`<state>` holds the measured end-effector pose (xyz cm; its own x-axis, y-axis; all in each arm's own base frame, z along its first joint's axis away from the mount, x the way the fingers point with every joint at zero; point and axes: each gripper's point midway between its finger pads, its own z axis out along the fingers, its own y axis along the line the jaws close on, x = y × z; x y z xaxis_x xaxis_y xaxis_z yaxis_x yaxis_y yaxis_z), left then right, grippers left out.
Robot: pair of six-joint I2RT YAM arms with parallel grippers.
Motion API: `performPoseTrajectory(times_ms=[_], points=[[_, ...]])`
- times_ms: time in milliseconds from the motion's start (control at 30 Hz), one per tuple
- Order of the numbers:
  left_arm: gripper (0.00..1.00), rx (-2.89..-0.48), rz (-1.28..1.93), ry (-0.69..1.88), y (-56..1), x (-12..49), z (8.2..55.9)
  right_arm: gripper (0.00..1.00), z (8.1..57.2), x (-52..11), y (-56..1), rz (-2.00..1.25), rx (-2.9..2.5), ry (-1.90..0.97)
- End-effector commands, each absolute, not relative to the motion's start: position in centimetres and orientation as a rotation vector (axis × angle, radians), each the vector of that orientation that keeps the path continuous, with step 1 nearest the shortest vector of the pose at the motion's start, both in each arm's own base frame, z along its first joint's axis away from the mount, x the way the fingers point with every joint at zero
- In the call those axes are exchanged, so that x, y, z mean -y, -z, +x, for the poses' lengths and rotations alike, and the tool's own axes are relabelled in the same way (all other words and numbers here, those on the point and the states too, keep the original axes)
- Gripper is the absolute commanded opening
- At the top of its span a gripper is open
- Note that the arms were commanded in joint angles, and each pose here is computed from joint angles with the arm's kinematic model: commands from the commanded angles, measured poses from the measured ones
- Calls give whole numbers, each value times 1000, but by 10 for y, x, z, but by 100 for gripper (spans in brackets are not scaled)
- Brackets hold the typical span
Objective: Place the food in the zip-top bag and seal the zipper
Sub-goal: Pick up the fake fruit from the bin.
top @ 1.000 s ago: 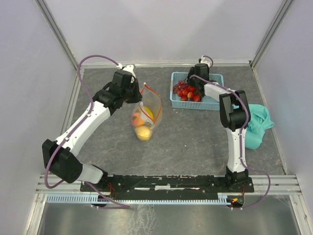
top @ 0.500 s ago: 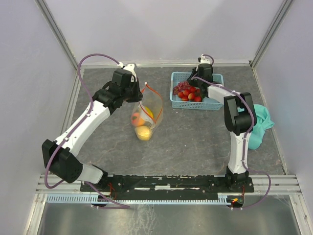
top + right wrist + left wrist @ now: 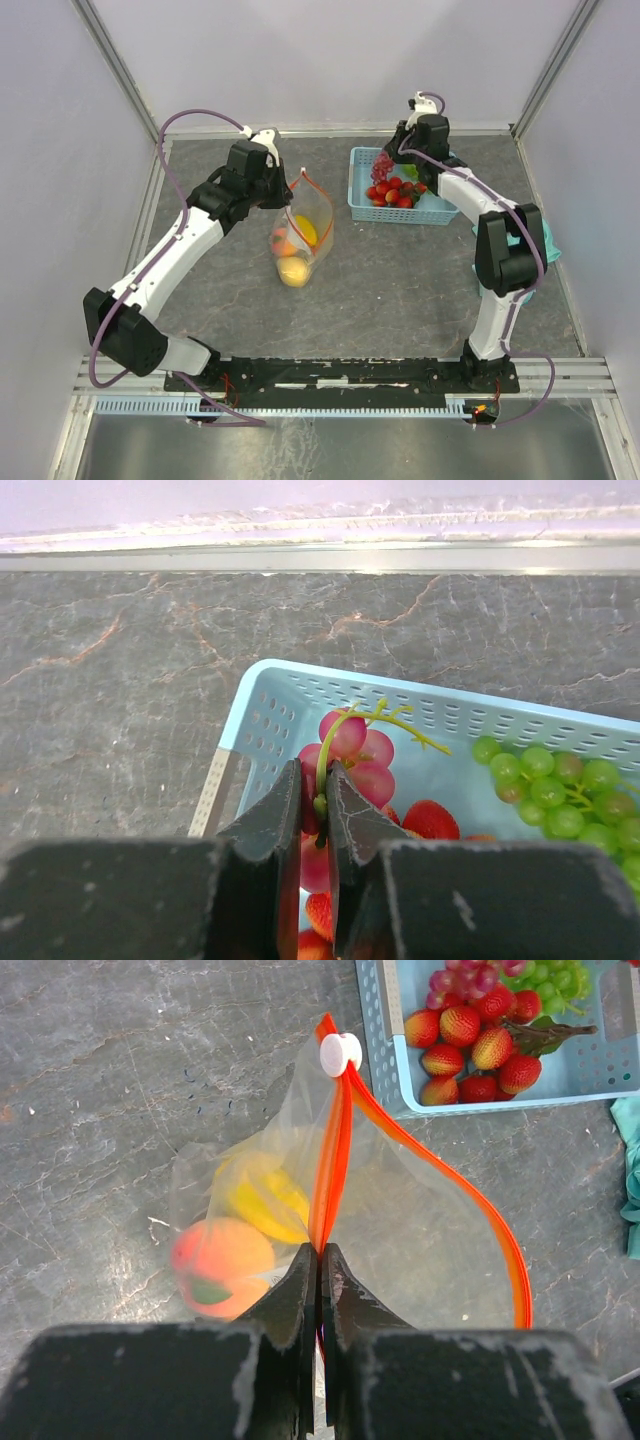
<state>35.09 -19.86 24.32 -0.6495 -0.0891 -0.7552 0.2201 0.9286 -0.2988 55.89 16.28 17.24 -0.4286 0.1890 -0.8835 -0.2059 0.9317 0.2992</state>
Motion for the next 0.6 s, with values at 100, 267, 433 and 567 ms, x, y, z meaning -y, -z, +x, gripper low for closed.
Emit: performPoseTrajectory(times_ms=[100,267,433,567], points=[[3,-2079,169,538,-289,210,358,2,522,-157,-275,-121,-1823,-423],[3,-2071,179,562,-289,216,361,2,486,-156,-326,-166,-1766,-441],[3,-2049,185,589,-293,220,363,2,446,-165,-370,-239,-1714,-495],[3,-2042,197,610,-292,226,365,2,413,-183,-403,-309,-1666,-558]])
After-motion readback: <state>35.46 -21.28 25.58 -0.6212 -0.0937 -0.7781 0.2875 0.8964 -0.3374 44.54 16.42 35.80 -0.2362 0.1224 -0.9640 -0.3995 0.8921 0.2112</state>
